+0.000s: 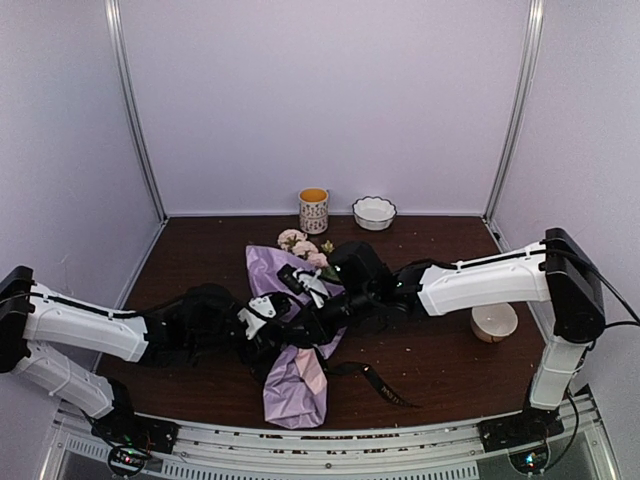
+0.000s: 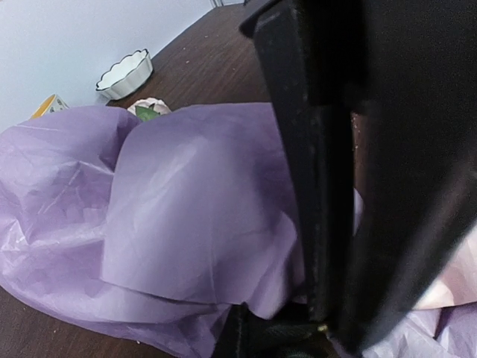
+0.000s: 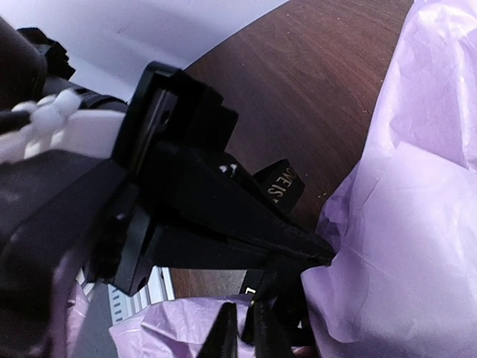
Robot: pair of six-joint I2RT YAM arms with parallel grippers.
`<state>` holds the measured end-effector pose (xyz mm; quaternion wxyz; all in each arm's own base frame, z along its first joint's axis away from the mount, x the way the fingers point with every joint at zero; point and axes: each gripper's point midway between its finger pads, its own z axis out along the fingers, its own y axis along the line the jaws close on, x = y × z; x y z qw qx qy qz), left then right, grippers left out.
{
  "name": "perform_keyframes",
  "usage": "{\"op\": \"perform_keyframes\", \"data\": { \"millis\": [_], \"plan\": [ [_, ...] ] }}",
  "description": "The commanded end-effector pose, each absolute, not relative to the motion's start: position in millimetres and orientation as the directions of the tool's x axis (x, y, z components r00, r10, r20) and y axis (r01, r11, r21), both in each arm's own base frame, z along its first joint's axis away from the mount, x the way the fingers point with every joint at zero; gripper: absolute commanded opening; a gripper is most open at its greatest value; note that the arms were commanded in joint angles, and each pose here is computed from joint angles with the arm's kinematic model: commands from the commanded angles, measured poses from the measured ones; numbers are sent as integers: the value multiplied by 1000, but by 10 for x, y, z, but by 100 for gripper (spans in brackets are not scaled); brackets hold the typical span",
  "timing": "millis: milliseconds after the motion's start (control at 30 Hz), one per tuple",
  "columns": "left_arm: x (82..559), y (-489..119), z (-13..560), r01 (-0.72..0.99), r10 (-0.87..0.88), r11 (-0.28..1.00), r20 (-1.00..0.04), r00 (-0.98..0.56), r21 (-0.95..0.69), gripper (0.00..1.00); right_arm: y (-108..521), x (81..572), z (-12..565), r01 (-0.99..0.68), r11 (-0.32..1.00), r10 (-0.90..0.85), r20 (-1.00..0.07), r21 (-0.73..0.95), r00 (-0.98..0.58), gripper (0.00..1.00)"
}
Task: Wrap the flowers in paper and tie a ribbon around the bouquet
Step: Cross the half-tied ribbon over the folded bouquet.
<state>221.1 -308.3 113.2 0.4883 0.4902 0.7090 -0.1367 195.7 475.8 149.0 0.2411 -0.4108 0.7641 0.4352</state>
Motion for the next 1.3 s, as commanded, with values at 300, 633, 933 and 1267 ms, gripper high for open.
{"op": "perform_keyframes", "data": {
  "millis": [300,633,933,1267],
  "plan": [
    [2280,-3110,1222,805,506,527,-862,-40,272,0,4458,2382,1883,-811,316,-293,-763,491,-576,29],
    [2178,-3113,1185,834,490,508,-869,-73,217,16,4682,2194,1585,-808,257,-376,-715,530,-589,13],
    [2149,-3002,1161,817,464,546,-879,-111,185,10,4778,2143,1366,-796,296,-407,-685,527,-605,9],
    [2057,-3054,1163,849,450,505,-887,-106,155,0,4851,2221,1218,-804,319,-437,-675,502,-595,9]
  ]
}}
